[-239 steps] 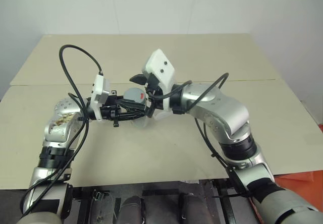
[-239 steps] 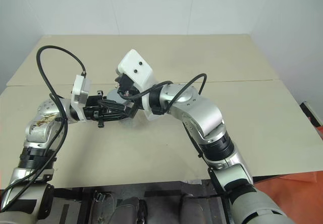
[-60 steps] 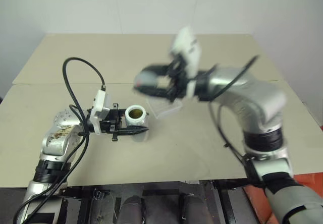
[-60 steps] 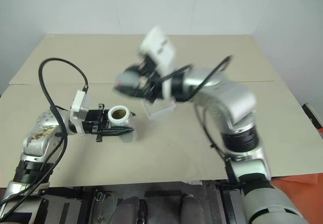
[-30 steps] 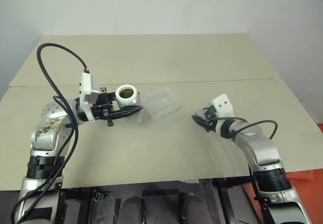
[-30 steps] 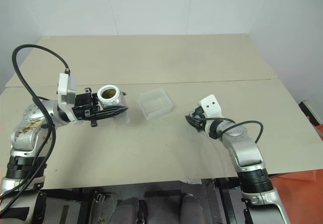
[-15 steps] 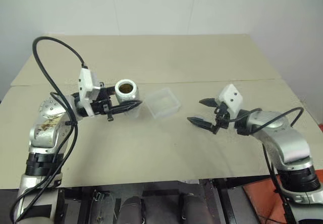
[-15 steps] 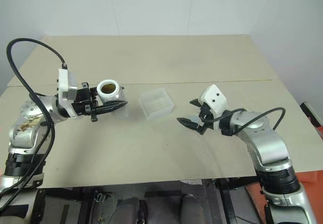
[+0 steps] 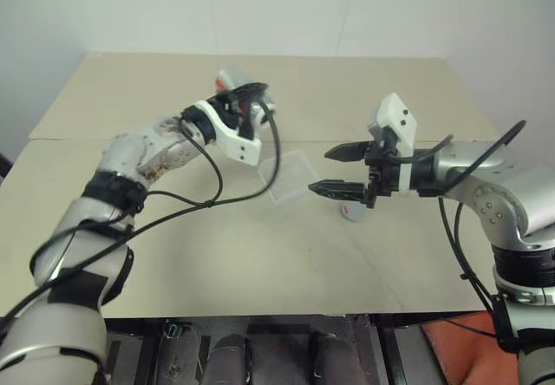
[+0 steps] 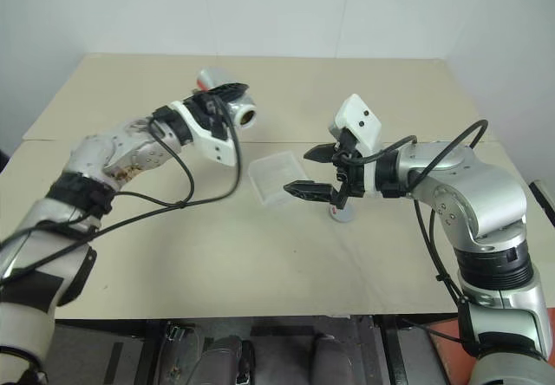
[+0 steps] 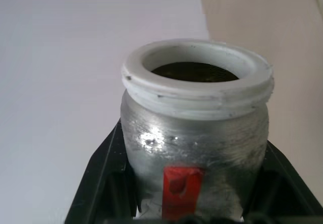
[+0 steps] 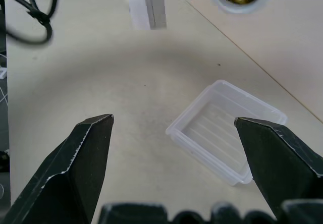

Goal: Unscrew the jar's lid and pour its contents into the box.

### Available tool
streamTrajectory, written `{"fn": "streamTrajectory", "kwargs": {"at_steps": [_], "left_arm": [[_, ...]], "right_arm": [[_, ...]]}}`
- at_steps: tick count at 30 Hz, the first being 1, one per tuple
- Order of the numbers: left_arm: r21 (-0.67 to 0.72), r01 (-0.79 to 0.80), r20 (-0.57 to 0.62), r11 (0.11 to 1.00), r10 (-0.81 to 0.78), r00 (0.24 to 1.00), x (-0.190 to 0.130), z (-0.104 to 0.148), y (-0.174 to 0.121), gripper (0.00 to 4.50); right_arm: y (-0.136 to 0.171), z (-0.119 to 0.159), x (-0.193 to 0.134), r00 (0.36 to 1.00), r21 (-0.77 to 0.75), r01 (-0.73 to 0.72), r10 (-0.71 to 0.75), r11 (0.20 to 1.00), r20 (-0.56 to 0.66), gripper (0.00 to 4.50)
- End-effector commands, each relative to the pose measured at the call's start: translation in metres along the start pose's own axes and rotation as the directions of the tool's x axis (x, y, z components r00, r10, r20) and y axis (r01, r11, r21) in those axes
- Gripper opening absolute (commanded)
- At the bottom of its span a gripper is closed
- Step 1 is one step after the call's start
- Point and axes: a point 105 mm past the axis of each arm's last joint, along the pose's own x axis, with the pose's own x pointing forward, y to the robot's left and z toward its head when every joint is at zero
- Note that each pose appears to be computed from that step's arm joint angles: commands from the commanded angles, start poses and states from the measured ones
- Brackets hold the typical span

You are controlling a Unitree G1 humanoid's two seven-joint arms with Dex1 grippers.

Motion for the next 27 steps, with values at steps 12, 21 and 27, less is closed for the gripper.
{"fn": "streamTrajectory", "kwargs": {"at_steps": [12, 21, 27], "left_arm": [[0.395, -0.101, 0.111, 0.913, 0.062, 0.992, 0.020, 0.036, -0.028, 1.99], [0.247, -0.022, -0.057, 0.969, 0.037, 0.998, 0.010, 0.007, -0.032, 1.99], [-0.227, -0.121, -0.297, 0.966, 0.050, 0.953, -0.018, -0.023, -0.030, 1.99]], "right_arm": [[0.005, 0.017, -0.005, 0.999, -0.077, -0.005, 0.008, 0.997, 0.036, 4.44], [0.005, 0.011, -0.003, 1.000, -0.078, 0.000, 0.002, 0.997, 0.021, 4.44], [0.005, 0.008, -0.003, 1.000, -0.064, 0.010, -0.009, 0.998, 0.026, 4.44]]}}
